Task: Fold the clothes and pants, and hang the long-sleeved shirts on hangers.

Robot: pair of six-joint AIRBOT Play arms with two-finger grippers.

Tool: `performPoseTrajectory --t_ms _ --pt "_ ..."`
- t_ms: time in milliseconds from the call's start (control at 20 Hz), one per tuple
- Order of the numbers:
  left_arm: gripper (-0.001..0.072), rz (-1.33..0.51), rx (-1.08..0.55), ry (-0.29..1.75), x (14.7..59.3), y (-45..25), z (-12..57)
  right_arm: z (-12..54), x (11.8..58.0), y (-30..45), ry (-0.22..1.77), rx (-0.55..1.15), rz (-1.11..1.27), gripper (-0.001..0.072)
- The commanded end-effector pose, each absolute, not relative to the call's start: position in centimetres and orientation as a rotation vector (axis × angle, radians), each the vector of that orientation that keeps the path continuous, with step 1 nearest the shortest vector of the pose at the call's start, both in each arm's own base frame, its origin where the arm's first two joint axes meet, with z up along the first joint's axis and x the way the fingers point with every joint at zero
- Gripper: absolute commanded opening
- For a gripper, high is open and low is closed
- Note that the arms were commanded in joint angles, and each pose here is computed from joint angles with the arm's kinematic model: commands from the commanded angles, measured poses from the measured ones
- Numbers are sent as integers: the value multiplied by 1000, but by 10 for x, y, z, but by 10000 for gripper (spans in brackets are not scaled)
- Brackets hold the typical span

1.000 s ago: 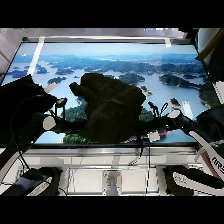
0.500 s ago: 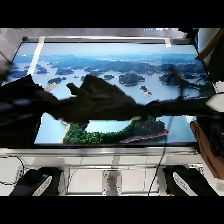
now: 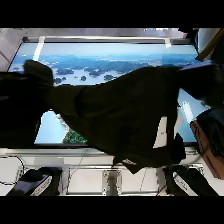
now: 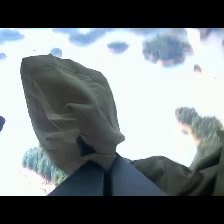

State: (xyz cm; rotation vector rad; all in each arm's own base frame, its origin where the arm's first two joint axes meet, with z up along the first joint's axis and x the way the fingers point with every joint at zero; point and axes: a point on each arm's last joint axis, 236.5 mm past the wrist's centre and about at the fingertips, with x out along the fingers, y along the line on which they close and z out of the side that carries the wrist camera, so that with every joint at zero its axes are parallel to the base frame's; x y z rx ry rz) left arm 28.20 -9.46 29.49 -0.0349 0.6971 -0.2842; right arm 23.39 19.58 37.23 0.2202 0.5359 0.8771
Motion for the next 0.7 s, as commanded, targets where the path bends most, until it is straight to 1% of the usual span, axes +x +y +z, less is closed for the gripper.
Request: performPoseTrajectory --t_ms 0,150,200,300,450,550,600,650 --pt "11 -312 16 835 327 -113 249 322 291 184 695 187 777 21" --pt "11 -303 28 917 387 -129 194 255 369 186 822 203 739 21" --pt "12 -293 31 909 412 -133 177 233 398 186 830 211 718 21" --pt "11 -272 33 848 457 -139 155 186 474 173 787 240 603 21" --pt "11 -248 -45 755 506 -152 144 120 557 135 745 378 414 21" --pt "11 -241 -72 716 528 -157 133 86 595 105 715 510 274 24" --pt "12 -234 -91 710 535 -159 127 76 609 95 686 579 216 25" --pt "28 -230 -100 712 539 -160 120 73 620 89 648 627 181 36"
